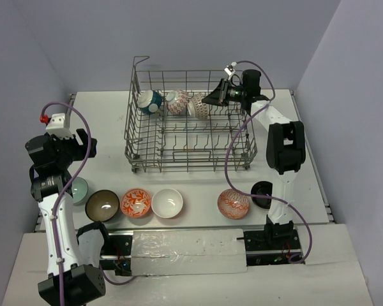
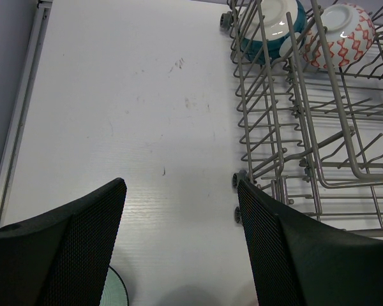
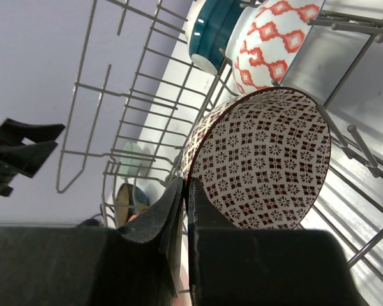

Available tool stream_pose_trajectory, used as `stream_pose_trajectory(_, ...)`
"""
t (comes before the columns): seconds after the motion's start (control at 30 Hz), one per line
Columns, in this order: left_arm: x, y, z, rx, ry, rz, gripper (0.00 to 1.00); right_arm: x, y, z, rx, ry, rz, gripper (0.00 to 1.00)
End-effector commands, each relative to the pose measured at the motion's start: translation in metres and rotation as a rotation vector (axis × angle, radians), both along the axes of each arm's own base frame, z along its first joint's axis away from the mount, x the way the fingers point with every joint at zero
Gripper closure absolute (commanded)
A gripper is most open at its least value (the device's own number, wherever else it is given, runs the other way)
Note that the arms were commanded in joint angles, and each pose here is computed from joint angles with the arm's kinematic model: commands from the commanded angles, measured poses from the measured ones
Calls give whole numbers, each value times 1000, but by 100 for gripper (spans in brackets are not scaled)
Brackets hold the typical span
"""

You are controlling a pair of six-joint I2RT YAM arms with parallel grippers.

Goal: Load the bowls into the dish rack
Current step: Insert the bowl into the dish rack.

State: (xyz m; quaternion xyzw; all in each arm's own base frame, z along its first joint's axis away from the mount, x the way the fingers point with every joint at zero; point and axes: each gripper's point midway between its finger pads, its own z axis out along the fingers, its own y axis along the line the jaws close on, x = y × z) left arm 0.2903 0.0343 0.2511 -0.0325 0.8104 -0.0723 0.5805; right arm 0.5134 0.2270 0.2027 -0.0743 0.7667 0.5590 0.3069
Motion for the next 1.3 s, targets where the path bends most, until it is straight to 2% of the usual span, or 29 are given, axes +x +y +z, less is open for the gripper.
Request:
stream_pose_trajectory(0.0,-1,-1,0,5,-5,-17,23,23,-22,35,41,-96,-75,100)
stream_pose_trajectory(0.2,0,-1,-1,6,-3,-16,23,7,-19,46,29,-145,-14,100)
stream_pose_trajectory(0.37,0,-1,0,6,-7,-17,23,-6,-22,73,35,-213,4,100)
stream_pose_trajectory(0.6,0,-2,1,8,-11,-21,23,-18,-19,121,130,-265,33,100)
stream_pose_trajectory(0.77,-1,-2,2,11,-14,-20,23,-22,-20,137,196,-276,56,100)
stream_pose_trajectory(0.8,-1,-2,2,12,-16,-20,23,-23,-21,136,218,-241,50,100)
stream_pose_trajectory(0.83,-1,-2,1,10,-14,-21,23,-23,-23,143,235,-289,50,100)
stream_pose_trajectory(0.87,-1,-2,1,9,-13,-23,24,-24,-23,144,271,-248,46,100)
stream_pose_trajectory(0.9,-1,-2,1,10,-12,-21,23,-24,-23,148,291,-295,51,100)
stream_pose_trajectory(1.03,-1,-1,1,12,-14,-20,23,-18,-22,147,335,-291,5,100)
stream_pose_trajectory(1.27,0,-1,-2,9,-5,-19,23,13,-12,121,265,-276,-96,100)
